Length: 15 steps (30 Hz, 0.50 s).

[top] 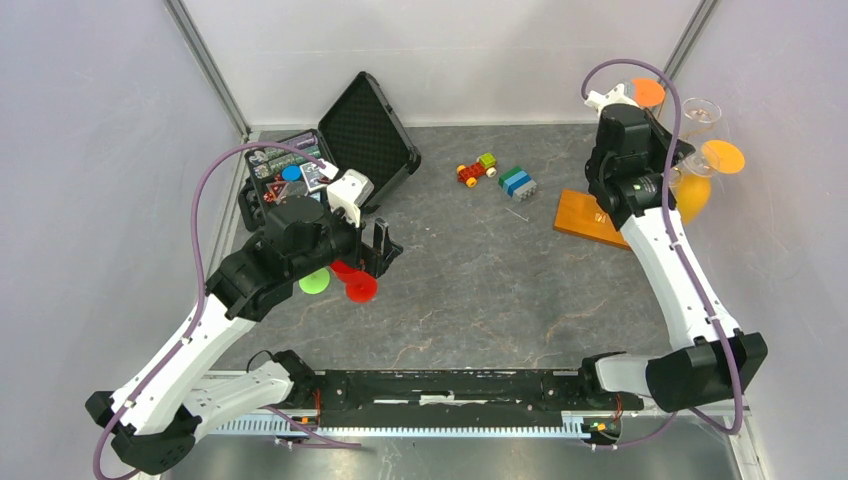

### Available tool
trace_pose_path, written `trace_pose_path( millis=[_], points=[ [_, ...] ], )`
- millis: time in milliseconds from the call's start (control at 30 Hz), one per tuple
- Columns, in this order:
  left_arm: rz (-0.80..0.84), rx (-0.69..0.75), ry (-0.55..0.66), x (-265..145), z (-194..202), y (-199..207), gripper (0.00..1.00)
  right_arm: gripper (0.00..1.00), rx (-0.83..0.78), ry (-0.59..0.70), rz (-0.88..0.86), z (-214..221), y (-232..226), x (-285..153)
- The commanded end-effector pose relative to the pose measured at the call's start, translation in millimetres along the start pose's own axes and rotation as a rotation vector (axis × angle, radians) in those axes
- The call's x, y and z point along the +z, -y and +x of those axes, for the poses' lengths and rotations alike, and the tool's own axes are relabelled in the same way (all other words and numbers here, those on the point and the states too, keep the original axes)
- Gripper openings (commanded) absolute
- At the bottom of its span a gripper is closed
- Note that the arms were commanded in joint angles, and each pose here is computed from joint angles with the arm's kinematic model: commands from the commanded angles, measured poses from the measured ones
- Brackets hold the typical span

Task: Take the wine glass off the wine glass rack

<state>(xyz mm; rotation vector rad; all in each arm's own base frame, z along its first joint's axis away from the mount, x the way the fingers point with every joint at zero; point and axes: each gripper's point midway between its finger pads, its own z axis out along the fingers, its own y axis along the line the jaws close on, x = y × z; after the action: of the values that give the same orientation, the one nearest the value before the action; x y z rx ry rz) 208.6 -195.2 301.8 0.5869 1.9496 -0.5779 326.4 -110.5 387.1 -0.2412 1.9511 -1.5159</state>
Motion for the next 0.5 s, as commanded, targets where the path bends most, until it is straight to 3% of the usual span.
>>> trace_pose_path(
  millis=[0,467],
  points=[
    [0.013,0.037,0.038,-4.0,-9.2,1.1,1.00,0.00,0.094,-0.016,0.051,13.3,24.3,-9.9],
    [0.047,0.035,0.057,-3.6,-14.1,7.7,1.00,0.00,0.132,-0.013,-0.039,50.4,23.9,-30.4]
  ],
)
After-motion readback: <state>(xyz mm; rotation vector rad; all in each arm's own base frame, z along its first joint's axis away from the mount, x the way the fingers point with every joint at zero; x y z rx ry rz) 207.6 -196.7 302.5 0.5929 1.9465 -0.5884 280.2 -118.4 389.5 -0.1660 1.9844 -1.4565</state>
